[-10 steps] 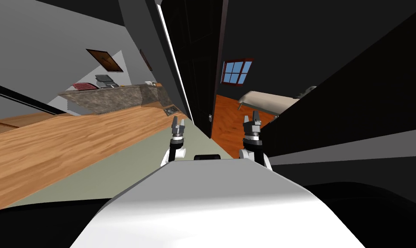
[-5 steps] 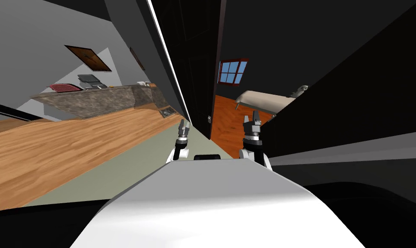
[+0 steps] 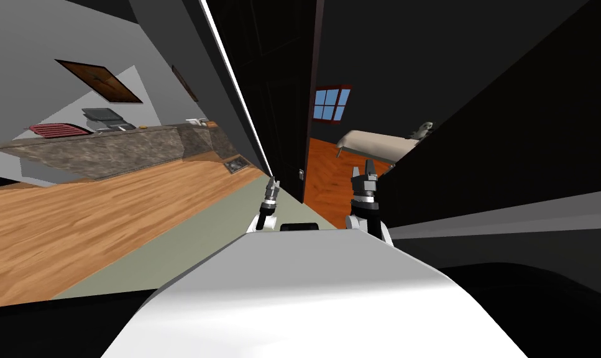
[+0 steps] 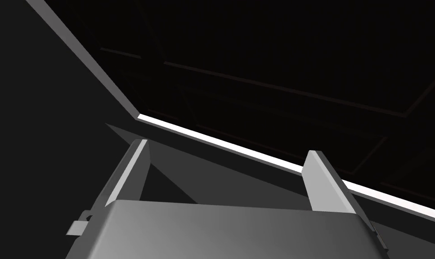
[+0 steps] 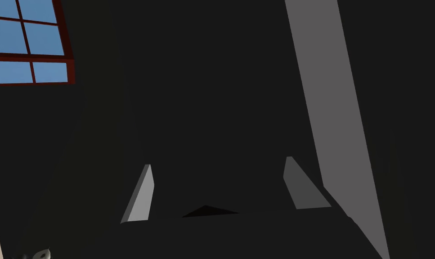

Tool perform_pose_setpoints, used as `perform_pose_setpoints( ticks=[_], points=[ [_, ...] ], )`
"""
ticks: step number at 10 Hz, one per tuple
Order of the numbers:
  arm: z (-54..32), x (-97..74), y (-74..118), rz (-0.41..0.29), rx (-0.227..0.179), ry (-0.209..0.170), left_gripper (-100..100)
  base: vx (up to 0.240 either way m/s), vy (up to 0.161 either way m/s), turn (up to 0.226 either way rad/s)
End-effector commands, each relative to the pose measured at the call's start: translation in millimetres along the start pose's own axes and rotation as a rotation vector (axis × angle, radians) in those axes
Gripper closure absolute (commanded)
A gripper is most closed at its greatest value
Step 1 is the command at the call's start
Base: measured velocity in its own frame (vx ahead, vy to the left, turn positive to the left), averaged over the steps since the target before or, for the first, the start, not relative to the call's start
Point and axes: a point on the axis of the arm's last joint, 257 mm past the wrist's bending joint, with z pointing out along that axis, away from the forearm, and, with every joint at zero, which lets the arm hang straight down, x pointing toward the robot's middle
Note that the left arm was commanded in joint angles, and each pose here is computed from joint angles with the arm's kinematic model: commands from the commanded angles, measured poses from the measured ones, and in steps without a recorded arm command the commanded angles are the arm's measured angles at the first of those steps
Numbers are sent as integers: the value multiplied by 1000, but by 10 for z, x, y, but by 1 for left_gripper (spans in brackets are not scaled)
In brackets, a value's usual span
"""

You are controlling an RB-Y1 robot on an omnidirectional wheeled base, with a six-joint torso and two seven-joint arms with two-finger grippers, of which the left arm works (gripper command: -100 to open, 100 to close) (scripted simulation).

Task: Push the door open

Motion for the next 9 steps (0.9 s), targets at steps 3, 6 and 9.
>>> perform_pose_setpoints(
  ticks=[3,6,9],
  points=[
    [-89,152,289,-17,-55,29,-100,75,49,-89],
    [-152,269,491,-29,-95,51,-100,57,38,-74],
    [-261,444,778,-45,-154,86,-100,66,47,-94]
  ],
)
